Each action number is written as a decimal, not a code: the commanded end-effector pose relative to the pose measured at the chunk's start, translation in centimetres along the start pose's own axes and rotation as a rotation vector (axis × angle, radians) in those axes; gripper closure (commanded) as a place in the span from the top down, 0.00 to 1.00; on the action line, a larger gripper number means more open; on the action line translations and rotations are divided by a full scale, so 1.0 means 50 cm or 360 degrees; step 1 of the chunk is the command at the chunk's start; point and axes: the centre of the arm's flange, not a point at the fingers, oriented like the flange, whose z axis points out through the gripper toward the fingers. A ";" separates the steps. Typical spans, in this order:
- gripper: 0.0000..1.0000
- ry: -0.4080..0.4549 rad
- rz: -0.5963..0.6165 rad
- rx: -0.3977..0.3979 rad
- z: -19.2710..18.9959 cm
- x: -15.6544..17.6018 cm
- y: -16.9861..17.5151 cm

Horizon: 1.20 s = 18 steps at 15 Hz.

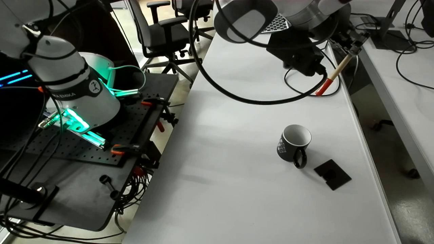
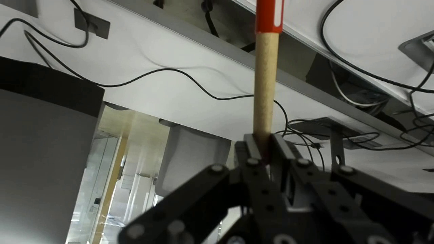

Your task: Pick up the pen and put it in the cup

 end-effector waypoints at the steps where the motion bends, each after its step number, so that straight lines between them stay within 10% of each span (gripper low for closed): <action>1: 0.03 0.0032 0.0087 -0.0074 -0.003 -0.119 -0.089; 16: 0.03 -0.0264 0.0255 -0.0029 0.038 -0.219 -0.132; 18: 0.13 -0.0297 0.0246 0.0027 0.052 -0.145 -0.063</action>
